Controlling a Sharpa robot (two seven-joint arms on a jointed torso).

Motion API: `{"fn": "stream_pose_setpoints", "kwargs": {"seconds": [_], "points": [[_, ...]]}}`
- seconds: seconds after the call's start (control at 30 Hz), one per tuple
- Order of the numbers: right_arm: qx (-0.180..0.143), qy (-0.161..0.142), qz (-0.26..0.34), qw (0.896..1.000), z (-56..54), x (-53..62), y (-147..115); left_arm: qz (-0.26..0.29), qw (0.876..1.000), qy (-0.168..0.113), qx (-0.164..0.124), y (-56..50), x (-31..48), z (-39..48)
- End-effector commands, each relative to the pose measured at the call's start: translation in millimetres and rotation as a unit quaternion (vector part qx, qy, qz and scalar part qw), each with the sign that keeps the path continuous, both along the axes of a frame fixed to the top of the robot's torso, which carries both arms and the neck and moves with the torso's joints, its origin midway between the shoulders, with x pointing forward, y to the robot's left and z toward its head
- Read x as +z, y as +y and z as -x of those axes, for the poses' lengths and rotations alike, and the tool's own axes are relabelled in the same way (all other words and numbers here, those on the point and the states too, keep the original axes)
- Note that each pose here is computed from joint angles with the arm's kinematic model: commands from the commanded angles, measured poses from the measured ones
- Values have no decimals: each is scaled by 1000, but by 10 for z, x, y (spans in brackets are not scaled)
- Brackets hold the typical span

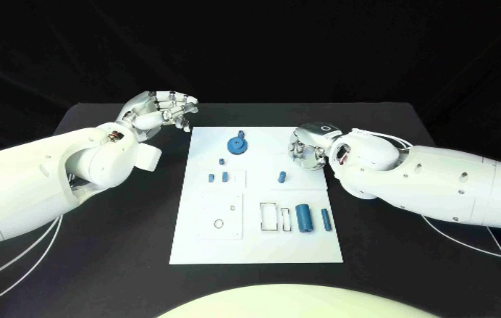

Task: Assemble the parts on the task board

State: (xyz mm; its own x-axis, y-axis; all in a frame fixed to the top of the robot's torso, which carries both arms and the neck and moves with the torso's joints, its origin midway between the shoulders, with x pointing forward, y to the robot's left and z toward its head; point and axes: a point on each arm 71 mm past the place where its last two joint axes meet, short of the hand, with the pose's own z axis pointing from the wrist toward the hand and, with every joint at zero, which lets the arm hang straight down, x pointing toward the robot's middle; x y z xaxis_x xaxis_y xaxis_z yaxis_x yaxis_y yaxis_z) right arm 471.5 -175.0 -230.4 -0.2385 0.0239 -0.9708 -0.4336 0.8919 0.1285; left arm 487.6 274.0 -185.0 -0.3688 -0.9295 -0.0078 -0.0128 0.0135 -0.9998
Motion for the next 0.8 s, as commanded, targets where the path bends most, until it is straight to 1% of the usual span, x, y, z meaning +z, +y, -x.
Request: {"fn": "stream_pose_setpoints", "kwargs": {"seconds": [0.03, 0.3, 0.43, 0.6, 0.8], "points": [[2, -16, -10, 1000, 8, 70, 8, 1, 1000, -6, -4, -17, 16, -1], [0, -27, -31, 999, 43, 235, -32, 1, 1000, -7, -3, -10, 15, -6], [5, -28, -45, 999, 116, 325, -11, 1, 1000, -7, -2, -9, 14, -8], [31, -26, -65, 997, 256, 399, 150, 1, 1000, -7, -3, -21, 14, -8], [73, -19, -83, 994, 429, 431, 446, 3, 1000, -8, -6, -48, 12, -10]]}}
